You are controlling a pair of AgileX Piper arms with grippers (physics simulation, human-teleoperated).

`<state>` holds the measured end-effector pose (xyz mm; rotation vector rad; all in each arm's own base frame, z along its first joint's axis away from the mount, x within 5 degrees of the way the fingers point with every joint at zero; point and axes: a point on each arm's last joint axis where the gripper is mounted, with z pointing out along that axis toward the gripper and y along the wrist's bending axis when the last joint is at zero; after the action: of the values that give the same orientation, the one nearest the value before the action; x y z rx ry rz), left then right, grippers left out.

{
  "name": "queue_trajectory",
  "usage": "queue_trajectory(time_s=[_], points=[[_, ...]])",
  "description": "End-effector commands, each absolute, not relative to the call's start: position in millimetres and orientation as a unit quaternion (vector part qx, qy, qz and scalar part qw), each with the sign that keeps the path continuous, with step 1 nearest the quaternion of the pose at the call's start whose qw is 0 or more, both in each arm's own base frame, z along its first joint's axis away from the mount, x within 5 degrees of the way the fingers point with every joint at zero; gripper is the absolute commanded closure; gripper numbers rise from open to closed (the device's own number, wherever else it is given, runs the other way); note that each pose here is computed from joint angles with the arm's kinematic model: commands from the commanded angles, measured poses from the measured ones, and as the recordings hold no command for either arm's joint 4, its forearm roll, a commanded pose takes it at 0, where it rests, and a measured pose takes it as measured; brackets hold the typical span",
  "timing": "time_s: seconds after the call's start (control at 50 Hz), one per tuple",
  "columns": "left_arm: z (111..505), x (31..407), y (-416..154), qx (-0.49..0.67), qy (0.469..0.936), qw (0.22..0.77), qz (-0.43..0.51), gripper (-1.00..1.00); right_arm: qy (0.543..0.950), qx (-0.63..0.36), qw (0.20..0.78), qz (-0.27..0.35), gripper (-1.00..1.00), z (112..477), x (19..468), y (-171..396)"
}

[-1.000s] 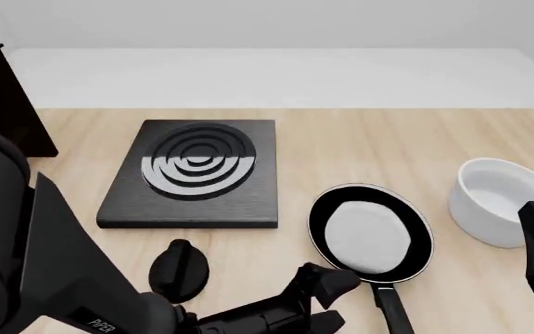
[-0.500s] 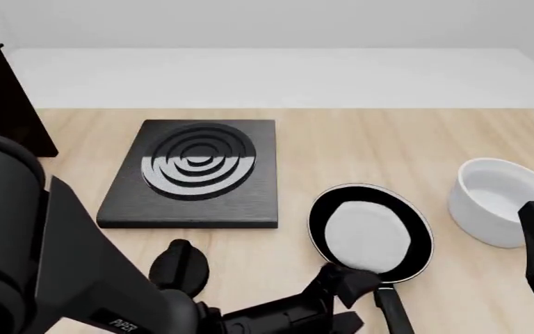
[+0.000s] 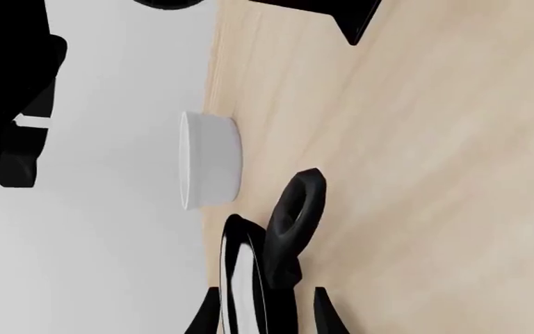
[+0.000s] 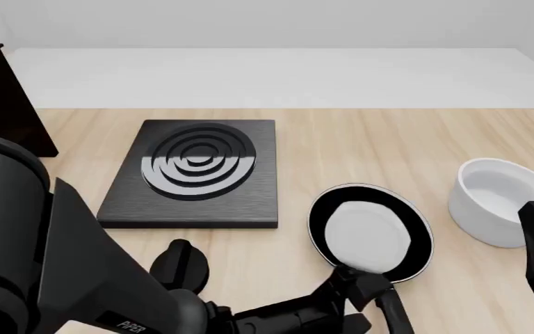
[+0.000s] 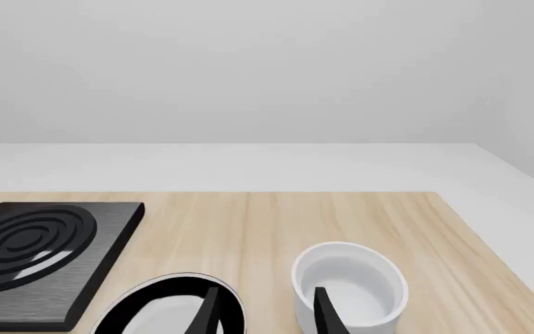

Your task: Put the frying pan under the cabinet shelf.

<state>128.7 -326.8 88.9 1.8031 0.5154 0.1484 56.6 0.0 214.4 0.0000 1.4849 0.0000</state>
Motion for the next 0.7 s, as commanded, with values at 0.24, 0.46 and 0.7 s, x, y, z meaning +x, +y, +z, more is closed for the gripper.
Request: queue_trajectory(time_s=[0.24,0.46,0.7], points=[[48.9,119.5,-348.6,0.792,0.287,0.539,-0.009,-1.00,0.676,0.000,0.737,0.000,-1.00,214.4,56.6,0.0],[45.9,121.5,-354.5,0.797,0.284,0.533,-0.007,-1.00,0.676,0.000,0.737,0.000,-1.00,214.4,56.6,0.0],[43.8,128.4,-361.5,0.800,0.284,0.529,0.000,-1.00,0.676,0.000,0.737,0.000,-1.00,214.4,56.6,0.0]])
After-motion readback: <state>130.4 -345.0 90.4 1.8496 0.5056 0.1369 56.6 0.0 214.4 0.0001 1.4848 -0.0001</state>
